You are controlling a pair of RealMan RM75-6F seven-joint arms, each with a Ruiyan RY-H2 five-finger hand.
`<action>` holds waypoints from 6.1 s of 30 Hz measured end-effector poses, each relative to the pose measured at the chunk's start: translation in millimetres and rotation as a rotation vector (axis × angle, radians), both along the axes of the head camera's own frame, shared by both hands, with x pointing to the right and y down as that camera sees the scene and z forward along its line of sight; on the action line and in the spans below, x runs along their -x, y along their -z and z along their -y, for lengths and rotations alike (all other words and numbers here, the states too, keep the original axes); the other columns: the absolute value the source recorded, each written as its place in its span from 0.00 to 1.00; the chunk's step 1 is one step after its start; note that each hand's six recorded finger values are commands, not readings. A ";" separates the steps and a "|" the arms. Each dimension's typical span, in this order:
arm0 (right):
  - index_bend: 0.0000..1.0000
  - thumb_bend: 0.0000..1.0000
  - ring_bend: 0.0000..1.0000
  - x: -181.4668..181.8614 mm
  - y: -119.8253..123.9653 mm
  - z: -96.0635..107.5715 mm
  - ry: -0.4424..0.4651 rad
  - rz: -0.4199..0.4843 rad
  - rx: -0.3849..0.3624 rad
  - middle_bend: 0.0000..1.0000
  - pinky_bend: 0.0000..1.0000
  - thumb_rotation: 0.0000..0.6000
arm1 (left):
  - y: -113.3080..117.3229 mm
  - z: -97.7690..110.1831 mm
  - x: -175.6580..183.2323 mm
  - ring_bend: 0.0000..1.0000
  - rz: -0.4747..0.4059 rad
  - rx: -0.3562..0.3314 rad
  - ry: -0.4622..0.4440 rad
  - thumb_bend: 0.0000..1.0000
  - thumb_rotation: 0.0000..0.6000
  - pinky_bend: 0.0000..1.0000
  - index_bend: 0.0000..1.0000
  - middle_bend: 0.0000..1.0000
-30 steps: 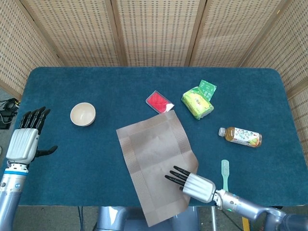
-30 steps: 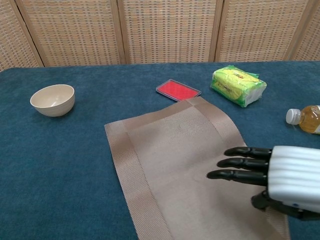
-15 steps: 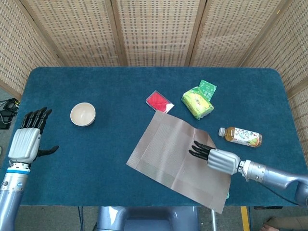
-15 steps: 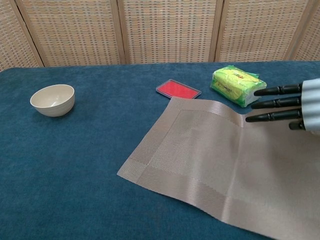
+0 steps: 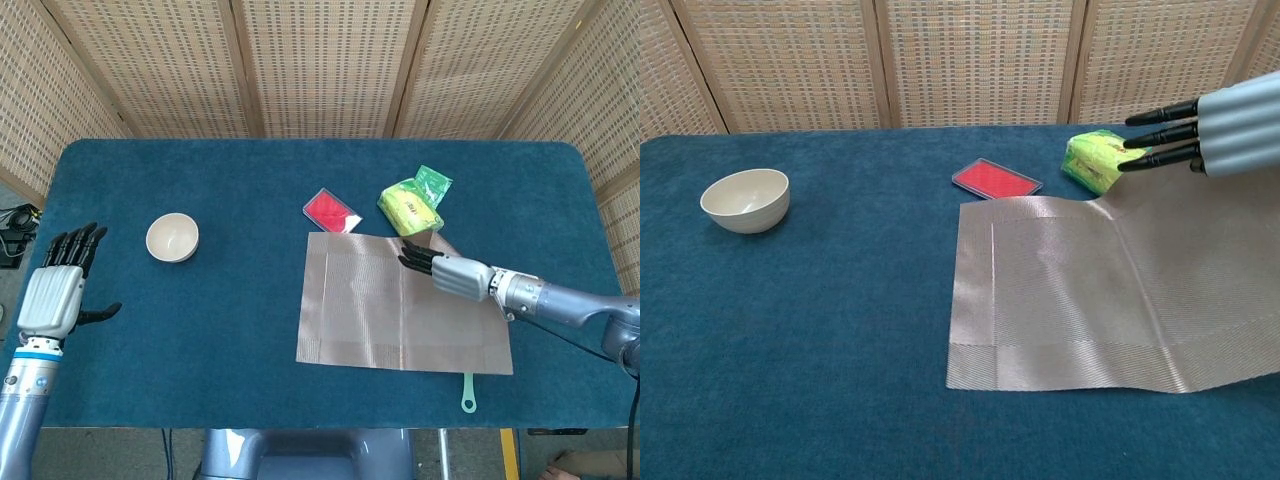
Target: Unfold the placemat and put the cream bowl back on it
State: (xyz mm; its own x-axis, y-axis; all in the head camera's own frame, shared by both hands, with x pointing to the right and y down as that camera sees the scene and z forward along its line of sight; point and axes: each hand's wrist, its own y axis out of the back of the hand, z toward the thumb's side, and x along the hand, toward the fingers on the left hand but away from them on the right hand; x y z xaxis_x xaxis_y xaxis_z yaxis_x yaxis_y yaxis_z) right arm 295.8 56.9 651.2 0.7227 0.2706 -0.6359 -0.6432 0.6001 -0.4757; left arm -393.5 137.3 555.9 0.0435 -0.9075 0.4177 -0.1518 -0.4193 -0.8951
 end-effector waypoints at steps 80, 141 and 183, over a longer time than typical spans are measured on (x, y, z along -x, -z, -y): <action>0.00 0.00 0.00 -103.3 95.6 -117.5 -1.507 1.198 0.181 0.00 0.00 1.00 | -186.5 -6.0 -322.6 0.00 -0.076 0.049 -1.081 0.00 1.00 0.00 0.35 0.00; 0.00 0.00 0.00 -101.5 107.2 -120.7 -1.497 1.222 0.208 0.00 0.00 1.00 | -183.6 0.9 -345.2 0.00 -0.090 0.056 -1.047 0.49 1.00 0.00 0.44 0.00; 0.00 0.00 0.00 -99.0 99.3 -121.9 -1.502 1.188 0.213 0.00 0.00 1.00 | -143.7 -5.3 -228.9 0.00 -0.109 0.009 -1.053 0.53 1.00 0.00 0.73 0.00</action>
State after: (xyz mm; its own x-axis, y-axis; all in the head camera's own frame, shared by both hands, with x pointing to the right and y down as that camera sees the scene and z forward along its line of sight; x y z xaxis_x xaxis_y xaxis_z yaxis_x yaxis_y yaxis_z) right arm 394.8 178.7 551.9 0.0287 0.9852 -0.1688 0.1603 -0.1713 -0.9721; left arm -164.7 142.7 699.6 0.8440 -0.3872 0.3711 0.2132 -0.3928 -0.8946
